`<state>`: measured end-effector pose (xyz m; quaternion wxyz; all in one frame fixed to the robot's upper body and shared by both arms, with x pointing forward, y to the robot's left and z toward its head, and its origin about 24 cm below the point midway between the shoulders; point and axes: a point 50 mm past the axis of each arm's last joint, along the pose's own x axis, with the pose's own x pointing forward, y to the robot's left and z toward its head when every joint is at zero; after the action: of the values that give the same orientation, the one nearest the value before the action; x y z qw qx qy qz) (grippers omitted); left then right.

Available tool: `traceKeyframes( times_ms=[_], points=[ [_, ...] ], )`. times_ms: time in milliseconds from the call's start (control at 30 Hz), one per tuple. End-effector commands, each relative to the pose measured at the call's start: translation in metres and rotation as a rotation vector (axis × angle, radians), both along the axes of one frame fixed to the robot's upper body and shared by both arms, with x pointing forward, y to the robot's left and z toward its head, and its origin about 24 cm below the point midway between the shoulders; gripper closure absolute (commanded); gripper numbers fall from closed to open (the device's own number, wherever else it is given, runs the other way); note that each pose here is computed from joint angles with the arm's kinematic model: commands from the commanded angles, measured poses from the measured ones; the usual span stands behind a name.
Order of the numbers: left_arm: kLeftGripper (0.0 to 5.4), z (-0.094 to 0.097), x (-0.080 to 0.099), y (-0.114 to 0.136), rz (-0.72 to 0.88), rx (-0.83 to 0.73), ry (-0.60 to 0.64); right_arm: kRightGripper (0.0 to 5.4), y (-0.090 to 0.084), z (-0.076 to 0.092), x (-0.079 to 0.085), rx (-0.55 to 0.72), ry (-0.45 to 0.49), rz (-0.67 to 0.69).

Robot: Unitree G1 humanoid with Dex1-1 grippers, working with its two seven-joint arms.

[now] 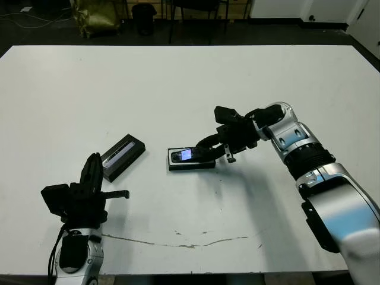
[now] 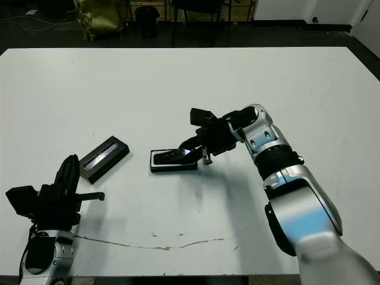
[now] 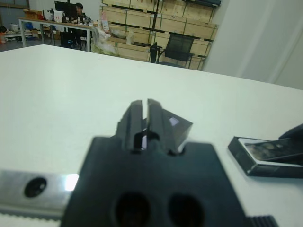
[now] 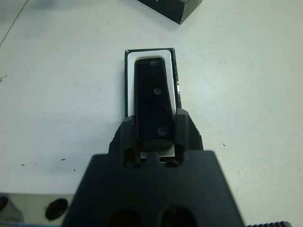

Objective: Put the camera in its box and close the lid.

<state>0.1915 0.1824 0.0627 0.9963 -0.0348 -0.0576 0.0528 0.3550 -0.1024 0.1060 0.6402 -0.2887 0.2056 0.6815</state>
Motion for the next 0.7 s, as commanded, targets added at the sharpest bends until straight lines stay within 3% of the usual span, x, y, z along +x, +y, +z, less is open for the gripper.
traceKeyframes(
  times_ms=[33,167,267,400,700],
  points=[
    [5.4,-0.004,-0.003,0.001,0.012,0.001,0.036,5.01,0.012,-0.021,-0.01,-0.04,0.048,0.041],
    [5.4,-0.005,-0.003,0.001,0.013,0.014,0.026,5.01,0.014,-0.02,-0.012,-0.031,0.066,0.077],
    [5.4,-0.005,-0.003,0.002,0.009,0.009,0.027,5.01,0.01,-0.015,-0.01,-0.019,0.006,0.093],
    [5.4,-0.006,-0.003,0.002,0.017,0.016,0.037,4.17,0.005,-0.005,-0.005,-0.031,-0.055,0.094],
    [5.4,-0.006,-0.004,0.001,0.018,0.013,0.037,2.19,-0.011,0.005,0.004,-0.013,-0.077,-0.001]
  ],
)
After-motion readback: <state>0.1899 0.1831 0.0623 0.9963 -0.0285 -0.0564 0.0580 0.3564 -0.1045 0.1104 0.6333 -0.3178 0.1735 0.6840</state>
